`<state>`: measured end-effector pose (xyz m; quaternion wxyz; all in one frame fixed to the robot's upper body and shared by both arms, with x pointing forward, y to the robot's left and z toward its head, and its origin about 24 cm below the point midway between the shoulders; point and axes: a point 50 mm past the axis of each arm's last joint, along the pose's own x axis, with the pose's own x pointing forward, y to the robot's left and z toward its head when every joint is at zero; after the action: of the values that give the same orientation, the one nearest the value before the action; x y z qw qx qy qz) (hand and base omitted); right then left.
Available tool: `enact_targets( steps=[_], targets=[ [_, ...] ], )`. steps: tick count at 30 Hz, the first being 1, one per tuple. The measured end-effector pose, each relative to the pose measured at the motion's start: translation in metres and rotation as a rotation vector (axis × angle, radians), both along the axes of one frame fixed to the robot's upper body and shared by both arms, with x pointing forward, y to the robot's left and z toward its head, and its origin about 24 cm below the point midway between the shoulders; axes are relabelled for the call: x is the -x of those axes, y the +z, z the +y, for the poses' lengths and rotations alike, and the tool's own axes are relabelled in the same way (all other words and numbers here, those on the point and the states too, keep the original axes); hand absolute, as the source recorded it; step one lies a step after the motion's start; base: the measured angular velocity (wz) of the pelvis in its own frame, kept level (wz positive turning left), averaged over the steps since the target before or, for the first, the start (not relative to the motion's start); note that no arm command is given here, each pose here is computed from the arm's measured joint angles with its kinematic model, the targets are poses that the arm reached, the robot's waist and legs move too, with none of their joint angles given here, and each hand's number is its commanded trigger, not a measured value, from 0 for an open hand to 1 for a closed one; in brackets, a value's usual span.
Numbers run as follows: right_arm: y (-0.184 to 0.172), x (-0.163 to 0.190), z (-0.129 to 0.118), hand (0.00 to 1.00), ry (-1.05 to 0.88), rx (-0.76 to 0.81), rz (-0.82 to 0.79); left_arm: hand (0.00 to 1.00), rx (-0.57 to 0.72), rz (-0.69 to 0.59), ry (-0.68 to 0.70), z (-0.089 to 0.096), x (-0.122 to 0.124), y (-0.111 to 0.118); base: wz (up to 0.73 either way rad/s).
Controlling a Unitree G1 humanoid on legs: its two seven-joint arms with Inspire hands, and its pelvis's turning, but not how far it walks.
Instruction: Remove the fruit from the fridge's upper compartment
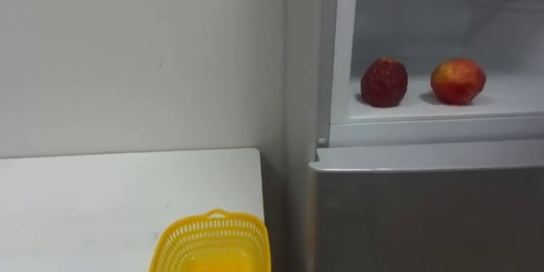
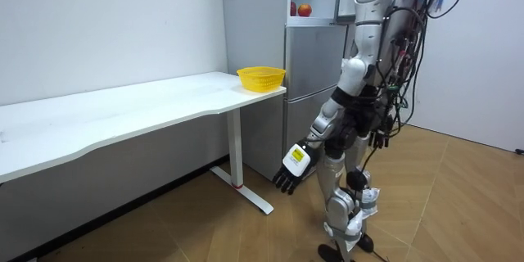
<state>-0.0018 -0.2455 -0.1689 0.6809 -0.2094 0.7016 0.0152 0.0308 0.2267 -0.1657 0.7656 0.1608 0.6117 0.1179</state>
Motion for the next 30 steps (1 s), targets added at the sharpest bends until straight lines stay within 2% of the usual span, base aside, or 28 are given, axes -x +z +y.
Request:
enact_targets(
  steps=[10,14,18,22,26,30],
  targets=[
    [0.006,-0.035,-0.001,0.0,0.04,0.083,-0.218,0.0,-0.053,0.082,-0.156,0.007,0.016,0.0,-0.03],
    [0.01,-0.041,0.001,0.0,0.043,0.122,-0.299,0.0,-0.064,0.095,-0.248,0.006,0.013,0.001,-0.05],
    [0.016,-0.049,0.007,0.0,-0.011,0.133,-0.409,0.0,-0.062,0.099,-0.266,0.004,0.015,0.001,-0.17],
    [0.03,-0.073,0.019,0.0,-0.085,0.118,-0.607,0.0,-0.053,0.09,-0.3,-0.001,0.012,0.0,-0.16],
    [0.053,-0.098,0.026,0.0,-0.072,0.109,-0.804,0.0,-0.052,0.022,-0.315,-0.003,0.0,0.003,-0.05],
    [0.092,-0.131,0.031,0.0,-0.05,0.095,-1.063,0.0,-0.076,-0.058,-0.329,-0.005,-0.006,0.006,-0.06]
  ],
)
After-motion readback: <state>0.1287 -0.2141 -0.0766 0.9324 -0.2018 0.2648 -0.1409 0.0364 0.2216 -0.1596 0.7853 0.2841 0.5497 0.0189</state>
